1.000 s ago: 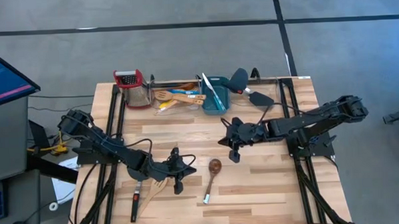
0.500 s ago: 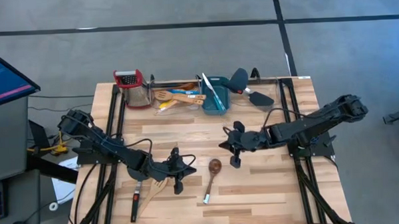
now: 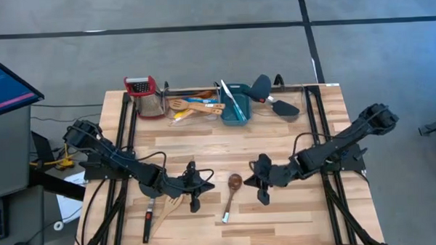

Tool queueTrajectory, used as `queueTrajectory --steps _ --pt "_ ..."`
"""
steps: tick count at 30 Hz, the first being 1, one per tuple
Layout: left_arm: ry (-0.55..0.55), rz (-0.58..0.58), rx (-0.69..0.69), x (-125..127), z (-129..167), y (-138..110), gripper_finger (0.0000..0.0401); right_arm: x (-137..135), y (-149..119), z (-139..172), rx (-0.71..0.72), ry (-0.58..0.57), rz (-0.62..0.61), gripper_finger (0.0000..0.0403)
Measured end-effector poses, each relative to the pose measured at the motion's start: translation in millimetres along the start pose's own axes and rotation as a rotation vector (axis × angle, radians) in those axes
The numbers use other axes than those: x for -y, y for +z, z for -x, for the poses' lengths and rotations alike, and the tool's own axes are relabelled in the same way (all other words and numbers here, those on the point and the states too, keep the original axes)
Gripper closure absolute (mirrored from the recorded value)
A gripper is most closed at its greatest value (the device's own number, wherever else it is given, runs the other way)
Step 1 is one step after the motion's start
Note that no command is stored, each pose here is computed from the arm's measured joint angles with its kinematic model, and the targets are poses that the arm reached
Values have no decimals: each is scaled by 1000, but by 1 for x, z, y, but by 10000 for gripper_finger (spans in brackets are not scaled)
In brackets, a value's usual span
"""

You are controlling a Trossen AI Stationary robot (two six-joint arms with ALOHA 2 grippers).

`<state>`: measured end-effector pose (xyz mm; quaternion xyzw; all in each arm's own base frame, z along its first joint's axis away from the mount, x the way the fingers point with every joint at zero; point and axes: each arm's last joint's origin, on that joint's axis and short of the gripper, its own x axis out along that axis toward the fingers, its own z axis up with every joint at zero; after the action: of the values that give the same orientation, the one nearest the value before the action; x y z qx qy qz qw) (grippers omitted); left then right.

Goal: Pick & Place Kitchen Items
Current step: Put the brown serving spoon into the left transparent bin

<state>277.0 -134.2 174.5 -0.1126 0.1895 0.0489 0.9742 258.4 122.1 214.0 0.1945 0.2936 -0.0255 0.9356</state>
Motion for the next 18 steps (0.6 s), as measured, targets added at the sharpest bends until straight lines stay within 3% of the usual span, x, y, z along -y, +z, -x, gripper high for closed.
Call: queueTrajectory --steps 10,18 --pt "0 0 0 0 0 0 395 15 -42 -58 -182 -167 -89 403" --pt "0 -1 -1 0 0 0 395 15 -25 -85 -182 -166 -17 403"
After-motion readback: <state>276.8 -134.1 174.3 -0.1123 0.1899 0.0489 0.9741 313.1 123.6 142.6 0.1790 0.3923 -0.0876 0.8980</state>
